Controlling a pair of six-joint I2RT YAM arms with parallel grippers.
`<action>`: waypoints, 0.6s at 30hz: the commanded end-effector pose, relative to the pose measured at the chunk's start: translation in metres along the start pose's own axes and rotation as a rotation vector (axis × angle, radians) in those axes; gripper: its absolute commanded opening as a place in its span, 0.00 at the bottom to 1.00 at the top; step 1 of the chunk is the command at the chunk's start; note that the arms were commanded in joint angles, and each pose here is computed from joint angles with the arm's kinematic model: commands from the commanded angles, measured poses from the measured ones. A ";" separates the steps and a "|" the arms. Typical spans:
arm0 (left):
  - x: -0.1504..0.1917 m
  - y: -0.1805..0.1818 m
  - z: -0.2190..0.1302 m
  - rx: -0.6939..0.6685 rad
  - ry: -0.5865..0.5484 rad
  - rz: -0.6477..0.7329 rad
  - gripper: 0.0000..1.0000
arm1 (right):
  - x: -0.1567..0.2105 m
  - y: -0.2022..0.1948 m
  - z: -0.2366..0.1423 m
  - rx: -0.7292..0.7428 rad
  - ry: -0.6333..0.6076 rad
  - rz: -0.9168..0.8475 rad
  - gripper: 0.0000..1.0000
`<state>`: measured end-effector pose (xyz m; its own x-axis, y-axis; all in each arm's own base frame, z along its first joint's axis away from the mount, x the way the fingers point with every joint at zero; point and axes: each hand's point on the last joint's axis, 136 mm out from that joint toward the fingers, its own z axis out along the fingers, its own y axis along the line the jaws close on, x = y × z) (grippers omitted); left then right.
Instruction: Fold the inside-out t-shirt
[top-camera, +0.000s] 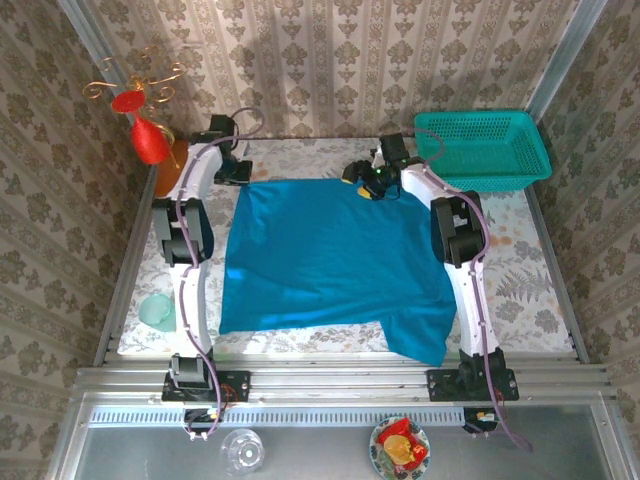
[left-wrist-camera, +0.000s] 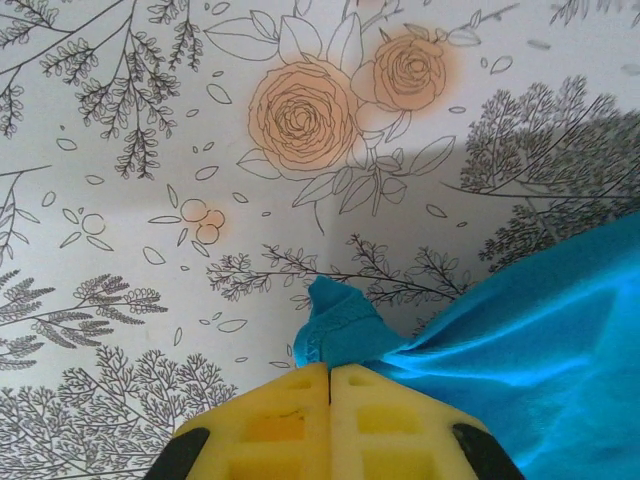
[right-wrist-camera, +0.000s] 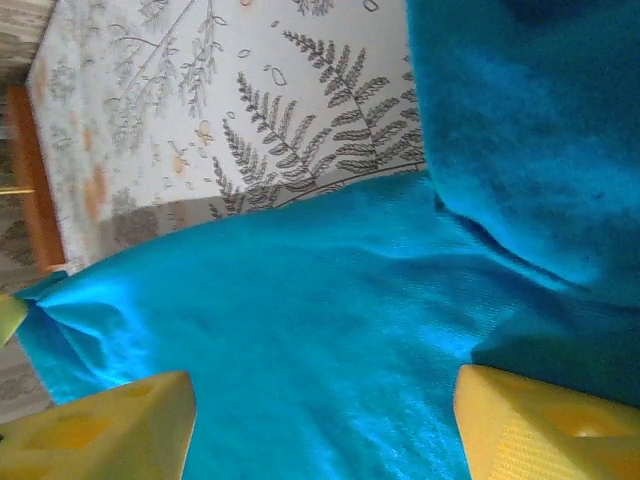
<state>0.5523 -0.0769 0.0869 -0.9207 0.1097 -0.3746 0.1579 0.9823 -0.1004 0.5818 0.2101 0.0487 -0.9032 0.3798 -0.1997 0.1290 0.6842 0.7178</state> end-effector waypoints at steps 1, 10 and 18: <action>-0.018 0.005 -0.041 0.081 -0.092 -0.123 0.00 | 0.011 -0.037 0.001 0.121 0.054 0.067 0.72; -0.031 0.017 -0.056 0.290 -0.208 -0.344 0.00 | 0.023 -0.069 0.005 0.217 0.095 0.094 0.71; -0.029 0.042 -0.048 0.345 -0.238 -0.519 0.00 | 0.024 -0.072 0.003 0.233 0.096 0.093 0.71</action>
<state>0.5592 -0.0459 0.1124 -0.8676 -0.3304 -0.3717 -0.1060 0.8531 -0.5109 0.5781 0.1892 0.0416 -0.9025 0.3921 -0.1783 0.1849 0.7265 0.6619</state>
